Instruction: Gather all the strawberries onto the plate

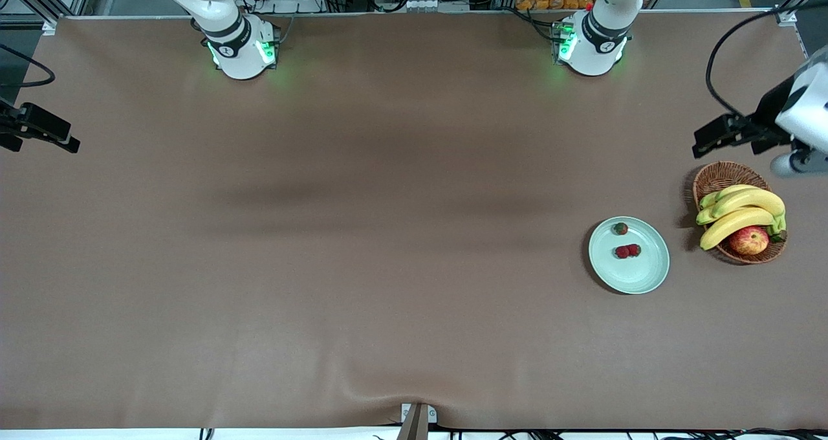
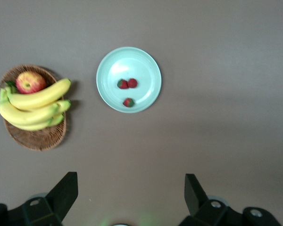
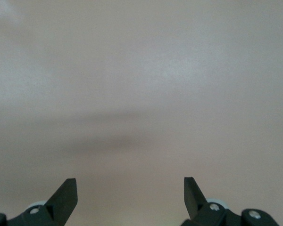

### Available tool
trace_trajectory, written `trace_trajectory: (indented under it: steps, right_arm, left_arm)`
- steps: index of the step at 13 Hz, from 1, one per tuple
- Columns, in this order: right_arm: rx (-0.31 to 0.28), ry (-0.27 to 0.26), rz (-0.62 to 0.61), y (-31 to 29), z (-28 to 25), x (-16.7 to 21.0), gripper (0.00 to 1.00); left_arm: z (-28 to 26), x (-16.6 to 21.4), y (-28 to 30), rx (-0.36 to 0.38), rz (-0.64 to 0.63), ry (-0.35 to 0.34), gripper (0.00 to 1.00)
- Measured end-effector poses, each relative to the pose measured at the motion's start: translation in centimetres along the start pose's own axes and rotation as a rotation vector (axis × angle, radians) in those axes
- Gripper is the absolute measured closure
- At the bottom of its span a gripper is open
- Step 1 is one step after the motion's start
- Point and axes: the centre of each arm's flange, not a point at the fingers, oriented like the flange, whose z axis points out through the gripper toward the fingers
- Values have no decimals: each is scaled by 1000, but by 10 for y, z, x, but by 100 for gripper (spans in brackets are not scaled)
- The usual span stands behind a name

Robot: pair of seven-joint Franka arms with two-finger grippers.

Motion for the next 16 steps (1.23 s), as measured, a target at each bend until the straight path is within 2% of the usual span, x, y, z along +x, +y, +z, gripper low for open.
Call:
trace_trajectory:
  steps: [7,16]
  right_arm:
    - [-1,1,3,2,0,0,0]
    - [-9,3,8,5,-1,0,0]
  left_arm:
    - [2,-36,5,33,-33,-24,0]
    - [-1,-56,-20,8,-67,6,0]
